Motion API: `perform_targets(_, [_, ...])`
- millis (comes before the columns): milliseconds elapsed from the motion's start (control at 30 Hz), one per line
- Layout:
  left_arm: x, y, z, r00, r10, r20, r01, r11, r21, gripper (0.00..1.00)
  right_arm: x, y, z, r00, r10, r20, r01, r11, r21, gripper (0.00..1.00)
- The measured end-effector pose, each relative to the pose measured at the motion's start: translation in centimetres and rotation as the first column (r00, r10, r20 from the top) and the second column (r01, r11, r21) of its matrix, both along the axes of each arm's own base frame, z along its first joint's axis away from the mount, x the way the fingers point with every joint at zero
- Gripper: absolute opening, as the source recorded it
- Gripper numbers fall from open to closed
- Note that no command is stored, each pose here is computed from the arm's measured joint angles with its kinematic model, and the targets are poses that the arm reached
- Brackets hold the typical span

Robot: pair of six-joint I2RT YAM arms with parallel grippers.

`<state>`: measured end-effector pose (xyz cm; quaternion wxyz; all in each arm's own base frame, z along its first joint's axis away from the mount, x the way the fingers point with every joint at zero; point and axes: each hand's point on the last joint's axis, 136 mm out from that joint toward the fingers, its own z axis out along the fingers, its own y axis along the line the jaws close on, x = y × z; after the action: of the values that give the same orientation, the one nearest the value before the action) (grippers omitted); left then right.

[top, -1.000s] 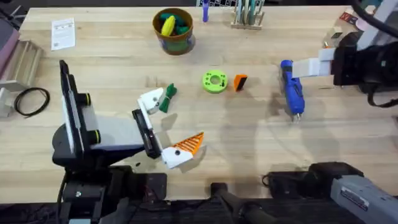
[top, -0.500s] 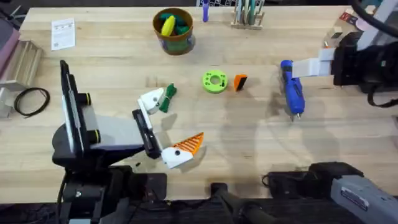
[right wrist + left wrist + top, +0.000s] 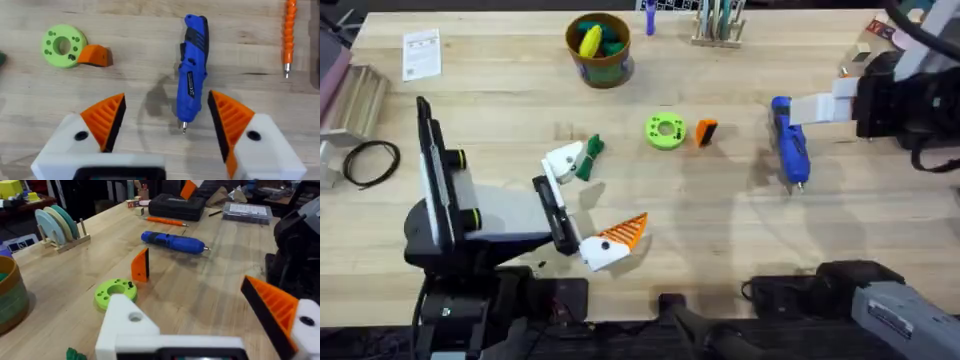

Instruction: Pick up the gripper from the table and insert it into the empty holder that is missing its gripper. Then pick up a screw, insert it into the mounting hole, and use the screwdriver to tighten it. Finally, clean up the table by picking up the vegetable and placing it into the bucket.

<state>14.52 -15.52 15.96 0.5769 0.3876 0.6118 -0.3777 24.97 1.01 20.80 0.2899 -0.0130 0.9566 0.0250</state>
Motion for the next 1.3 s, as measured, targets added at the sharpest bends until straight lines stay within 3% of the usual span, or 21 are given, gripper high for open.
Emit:
perform_targets(467, [0.0, 0.0, 0.0, 1.0, 0.0, 0.0, 0.0, 1.0, 0.0, 0.987, 0.0, -0.7, 0.0, 0.999, 0.034, 0.001, -0.034, 0.997, -0.07, 0.991])
perform_targets(667, [0.0, 0.0, 0.0, 1.0, 0.0, 0.0, 0.0, 1.0, 0.0, 0.986, -0.1, 2.0, 0.2, 0.998, 0.059, 0.002, -0.059, 0.993, 0.102, 0.99])
perform_targets(800, [0.0, 0.0, 0.0, 1.0, 0.0, 0.0, 0.0, 1.0, 0.0, 0.986, -0.2, 2.9, 0.3, 0.998, 0.069, 0.001, -0.068, 0.985, 0.155, 0.991])
perform_targets(1100, [0.0, 0.0, 0.0, 1.0, 0.0, 0.0, 0.0, 1.0, 0.0, 0.986, -0.2, 5.8, 1.7, 0.985, 0.172, 0.02, -0.173, 0.967, 0.189, 0.991])
perform_targets(1300, [0.0, 0.0, 0.0, 1.0, 0.0, 0.0, 0.0, 1.0, 0.0, 0.985, 0.3, 8.9, 2.4, 0.963, 0.264, -0.06, -0.253, 0.957, 0.142, 0.991])
